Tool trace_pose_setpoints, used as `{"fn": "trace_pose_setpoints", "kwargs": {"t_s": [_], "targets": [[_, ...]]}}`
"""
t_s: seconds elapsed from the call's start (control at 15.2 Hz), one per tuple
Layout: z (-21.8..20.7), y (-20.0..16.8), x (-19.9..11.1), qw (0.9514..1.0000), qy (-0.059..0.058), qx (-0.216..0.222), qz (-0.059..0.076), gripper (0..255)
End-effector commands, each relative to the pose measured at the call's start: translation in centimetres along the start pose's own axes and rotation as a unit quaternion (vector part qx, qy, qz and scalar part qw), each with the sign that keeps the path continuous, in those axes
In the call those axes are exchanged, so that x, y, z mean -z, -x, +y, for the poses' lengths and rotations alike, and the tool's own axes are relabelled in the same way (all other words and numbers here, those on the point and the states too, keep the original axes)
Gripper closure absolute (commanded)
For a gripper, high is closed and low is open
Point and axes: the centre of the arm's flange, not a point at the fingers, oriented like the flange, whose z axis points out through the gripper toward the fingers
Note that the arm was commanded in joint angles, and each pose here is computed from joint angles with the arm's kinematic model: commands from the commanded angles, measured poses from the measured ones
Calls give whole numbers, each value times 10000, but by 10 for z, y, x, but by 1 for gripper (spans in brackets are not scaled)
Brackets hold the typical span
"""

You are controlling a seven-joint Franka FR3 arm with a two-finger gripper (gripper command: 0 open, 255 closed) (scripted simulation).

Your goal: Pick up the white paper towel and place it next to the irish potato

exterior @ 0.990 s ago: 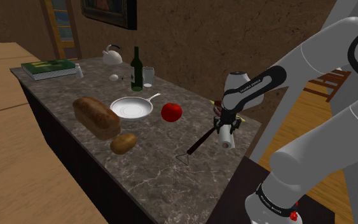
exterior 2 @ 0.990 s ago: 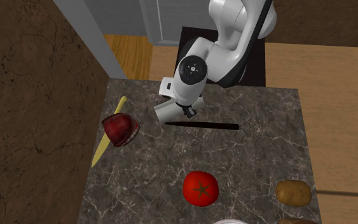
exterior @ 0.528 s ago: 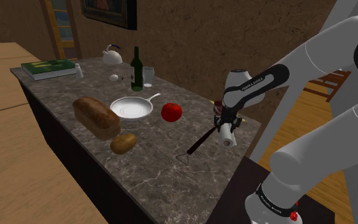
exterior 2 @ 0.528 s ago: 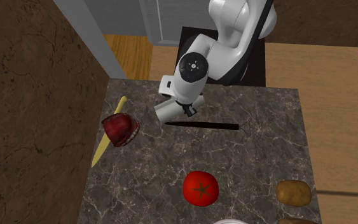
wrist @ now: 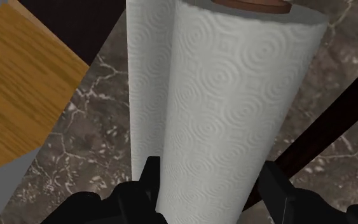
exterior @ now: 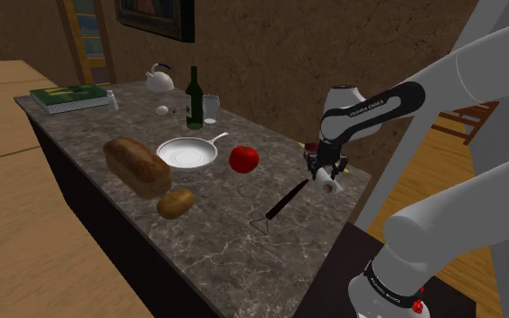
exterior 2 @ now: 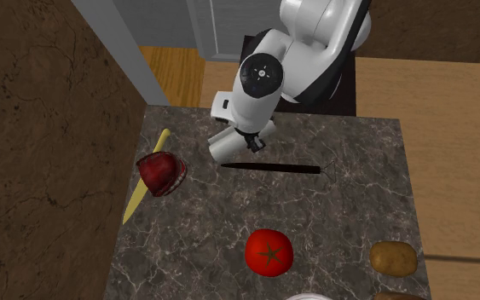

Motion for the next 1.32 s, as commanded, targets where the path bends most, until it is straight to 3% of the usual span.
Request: {"fn": "trace_pose_setpoints", "kwargs": {"t_s": [0.0,0.99,1.25], "targets": [[1,-1,11,10000,1,0,-3,255],[10,0,85,10000,1,0,-3,255],[-42,6,91,10000,1,0,-3,255]]}}
